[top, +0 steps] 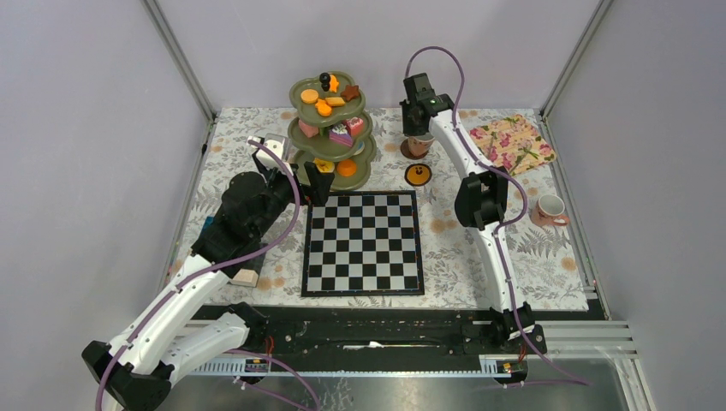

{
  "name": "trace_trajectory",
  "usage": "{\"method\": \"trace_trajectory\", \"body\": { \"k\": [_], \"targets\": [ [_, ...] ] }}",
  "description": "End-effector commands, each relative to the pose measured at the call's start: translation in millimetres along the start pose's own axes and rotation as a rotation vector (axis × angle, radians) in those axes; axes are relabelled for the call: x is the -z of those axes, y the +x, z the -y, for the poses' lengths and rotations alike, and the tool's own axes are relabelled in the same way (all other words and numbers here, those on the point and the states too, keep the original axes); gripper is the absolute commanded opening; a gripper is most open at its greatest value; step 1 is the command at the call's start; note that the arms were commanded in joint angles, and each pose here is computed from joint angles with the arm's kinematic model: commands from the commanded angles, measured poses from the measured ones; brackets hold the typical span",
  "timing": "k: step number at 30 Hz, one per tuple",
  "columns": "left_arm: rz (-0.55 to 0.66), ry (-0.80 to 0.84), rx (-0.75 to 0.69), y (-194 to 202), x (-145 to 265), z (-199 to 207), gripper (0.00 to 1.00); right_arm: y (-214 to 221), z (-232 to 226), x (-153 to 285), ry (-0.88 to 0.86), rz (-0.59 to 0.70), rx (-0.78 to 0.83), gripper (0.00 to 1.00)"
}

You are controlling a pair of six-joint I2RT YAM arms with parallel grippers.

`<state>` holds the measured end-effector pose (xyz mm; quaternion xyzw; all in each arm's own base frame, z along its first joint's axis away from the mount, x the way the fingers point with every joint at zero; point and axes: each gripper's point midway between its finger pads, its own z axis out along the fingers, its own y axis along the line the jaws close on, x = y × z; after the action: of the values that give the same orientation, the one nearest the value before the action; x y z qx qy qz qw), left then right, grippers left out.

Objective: Serve the afternoon tea

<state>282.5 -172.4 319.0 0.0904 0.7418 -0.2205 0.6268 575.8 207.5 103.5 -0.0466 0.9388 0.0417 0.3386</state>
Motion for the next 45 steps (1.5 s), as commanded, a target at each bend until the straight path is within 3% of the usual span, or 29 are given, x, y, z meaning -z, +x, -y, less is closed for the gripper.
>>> {"method": "trace_trajectory", "body": {
  "k": [1,17,22,28,41,45],
  "targets": [
    [0.058,0.013,-0.001,-14,3,3,0.99,-48,-9,21,-0.007,0.161,0.02,0.13],
    [0.056,0.013,-0.001,-13,3,3,0.99,-39,-16,7,-0.019,0.148,0.052,0.21],
    [0.054,0.014,-0.001,-13,2,3,0.99,-43,-19,12,-0.025,0.158,0.055,0.31],
    [0.052,0.016,-0.001,-12,2,3,0.99,-55,-19,27,-0.021,0.192,0.056,0.5],
    [0.043,0.014,-0.001,-9,0,3,0.99,-87,-9,137,-0.006,0.279,0.001,0.8],
    [0.041,0.017,0.0,-9,-1,4,0.99,-78,14,171,0.082,0.283,-0.014,0.84]
  ]
}}
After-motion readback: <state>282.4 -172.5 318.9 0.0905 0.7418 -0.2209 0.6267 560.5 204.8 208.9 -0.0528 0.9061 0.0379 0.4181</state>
